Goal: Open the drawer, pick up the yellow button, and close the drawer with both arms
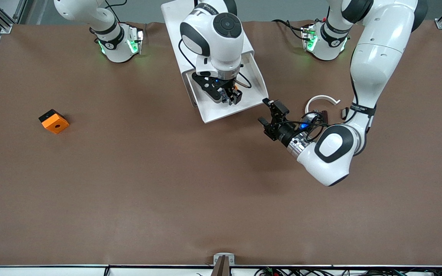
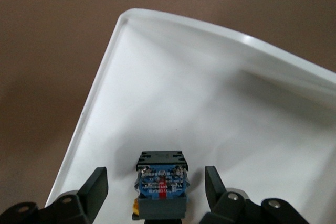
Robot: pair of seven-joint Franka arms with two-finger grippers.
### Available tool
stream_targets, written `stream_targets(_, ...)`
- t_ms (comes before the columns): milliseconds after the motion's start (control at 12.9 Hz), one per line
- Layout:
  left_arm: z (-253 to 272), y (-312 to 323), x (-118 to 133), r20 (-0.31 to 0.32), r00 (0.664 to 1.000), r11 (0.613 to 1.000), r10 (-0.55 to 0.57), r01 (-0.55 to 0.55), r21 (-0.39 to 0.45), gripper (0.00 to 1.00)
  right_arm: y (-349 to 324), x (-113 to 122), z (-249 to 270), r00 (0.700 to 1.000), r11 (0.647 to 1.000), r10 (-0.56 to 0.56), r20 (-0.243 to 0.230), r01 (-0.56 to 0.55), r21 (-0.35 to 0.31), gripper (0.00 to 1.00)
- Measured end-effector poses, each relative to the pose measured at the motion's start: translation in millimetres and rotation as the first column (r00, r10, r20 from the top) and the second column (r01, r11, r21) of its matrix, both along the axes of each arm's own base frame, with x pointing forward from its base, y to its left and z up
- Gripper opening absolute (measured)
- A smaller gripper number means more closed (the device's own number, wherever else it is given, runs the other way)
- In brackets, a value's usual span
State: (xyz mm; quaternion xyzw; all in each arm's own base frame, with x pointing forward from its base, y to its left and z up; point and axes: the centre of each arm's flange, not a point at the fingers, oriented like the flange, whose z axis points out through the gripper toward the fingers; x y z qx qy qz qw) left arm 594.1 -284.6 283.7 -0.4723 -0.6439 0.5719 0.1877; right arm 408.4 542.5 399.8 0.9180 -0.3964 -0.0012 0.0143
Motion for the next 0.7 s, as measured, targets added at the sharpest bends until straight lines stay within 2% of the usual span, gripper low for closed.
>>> stream_targets(77,4,2,5,0.055,0.998,1.000,-0.016,0.017,-0.010,1.00,2,0,-3,1.000,1.000,-0.004,-0.009,0.004,0.006,0.78)
stream_targets(154,6,4,9,0.112,0.993,0.999,-0.035,0.038,-0.017,1.00,3,-1,-5,1.000,1.000,-0.009,-0.019,0.010,0.013,0.78)
stream_targets(309,9,6,17,0.238,0.969,0.996,-0.064,0.076,-0.041,1.00,5,0,-2,0.999,0.999,-0.020,-0.031,0.021,0.032,0.56)
stream_targets(386,12,8,23,0.318,0.945,0.994,-0.079,0.099,-0.049,1.00,6,2,3,0.999,0.999,-0.024,-0.030,0.025,0.045,0.42)
stream_targets(541,28,14,35,0.496,0.859,0.985,-0.126,0.167,-0.039,1.00,8,9,21,0.999,0.996,-0.041,-0.029,0.043,0.084,0.41)
stream_targets(695,50,15,40,0.628,0.755,0.965,-0.188,0.262,-0.026,1.00,-1,24,51,0.999,0.995,-0.034,-0.040,0.038,0.096,0.41)
